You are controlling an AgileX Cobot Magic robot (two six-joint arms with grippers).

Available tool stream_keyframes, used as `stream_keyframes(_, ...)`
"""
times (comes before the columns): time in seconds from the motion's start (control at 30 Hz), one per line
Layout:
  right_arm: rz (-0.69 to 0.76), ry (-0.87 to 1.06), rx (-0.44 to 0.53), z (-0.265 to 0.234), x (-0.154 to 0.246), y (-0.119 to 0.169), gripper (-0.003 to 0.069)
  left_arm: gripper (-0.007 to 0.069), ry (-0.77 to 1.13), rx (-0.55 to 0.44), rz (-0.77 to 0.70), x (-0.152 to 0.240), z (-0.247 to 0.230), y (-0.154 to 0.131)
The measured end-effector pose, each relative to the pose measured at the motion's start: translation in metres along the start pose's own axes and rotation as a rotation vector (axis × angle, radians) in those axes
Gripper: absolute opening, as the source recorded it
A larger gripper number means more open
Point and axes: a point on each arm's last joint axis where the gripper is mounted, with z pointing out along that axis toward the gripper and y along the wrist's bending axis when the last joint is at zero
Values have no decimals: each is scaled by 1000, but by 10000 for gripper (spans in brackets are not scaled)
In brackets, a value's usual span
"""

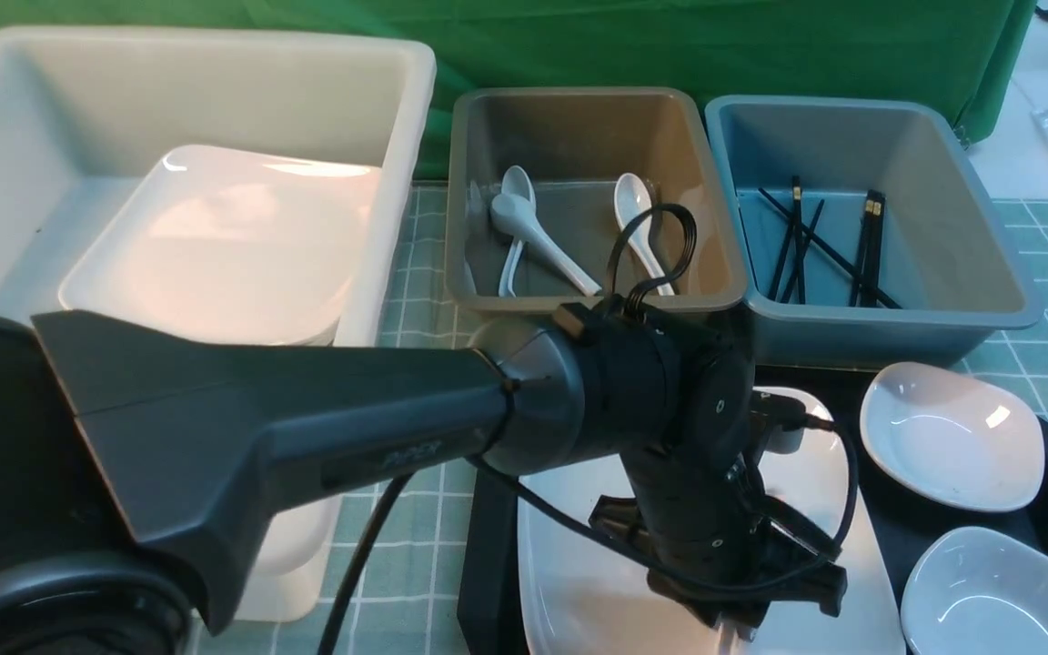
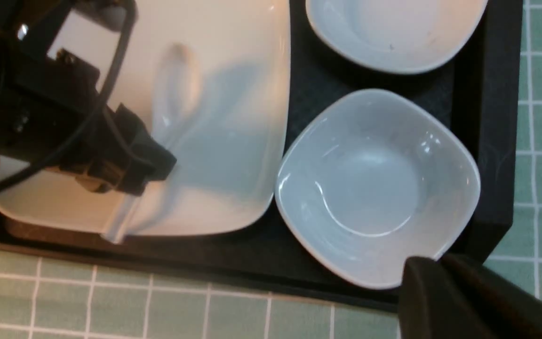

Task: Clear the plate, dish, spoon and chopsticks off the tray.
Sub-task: Use the left arm to grab a soup spoon from the plate, then use the left arm to put the soup spoon into the small storage box in the middle, then use the right arm to grab a small plate from the dinner plate

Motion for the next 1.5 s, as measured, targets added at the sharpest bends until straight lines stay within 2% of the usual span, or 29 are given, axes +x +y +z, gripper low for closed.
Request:
stream_keyframes(0.17,1,-18,3,0,-2,0,75,60,-8,-25,37,1,-12,1)
stream_keyframes(0.37,1,-32,5,0,-3,0,84,38,-151,-9,33,-7,-79,11)
stream_keyframes(0.47,1,-36,6,0,-3,-1,88,38,-328,0,4,-18,-131,31)
stream_keyframes(0.53,1,-36,6,0,-3,-1,88,38,-390,-3,-3,-24,-144,40)
stream_keyframes(0.57,2,-37,5,0,-3,0,89,38,-504,-14,-11,-38,-166,58)
stream_keyframes(0.7,13,-44,-4,0,-4,0,95,38,-693,-43,-73,-70,-191,98)
stream_keyframes(0.87,17,-49,-5,0,-4,0,102,44,-736,-77,-146,-98,-180,137)
stream_keyframes(0.97,17,-57,-3,0,-5,0,108,74,-751,-92,-180,-111,-165,157)
stream_keyframes(1.13,20,-82,-1,0,-7,0,131,202,-758,-107,-212,-120,-144,177)
stream_keyframes(1.27,8,-87,0,0,-8,0,179,316,-715,-111,-228,-117,-139,182)
stream_keyframes(1.3,5,-86,0,0,-8,0,179,319,-707,-109,-228,-117,-139,182)
stream_keyframes(1.33,-24,-69,-2,0,-6,0,221,340,-675,-108,-227,-113,-143,179)
stream_keyframes(1.4,-58,-20,-16,3,-5,1,290,318,-594,-110,-213,-102,-154,173)
stream_keyframes(1.5,-92,60,-56,16,-6,3,405,169,-518,-136,-132,-82,-187,160)
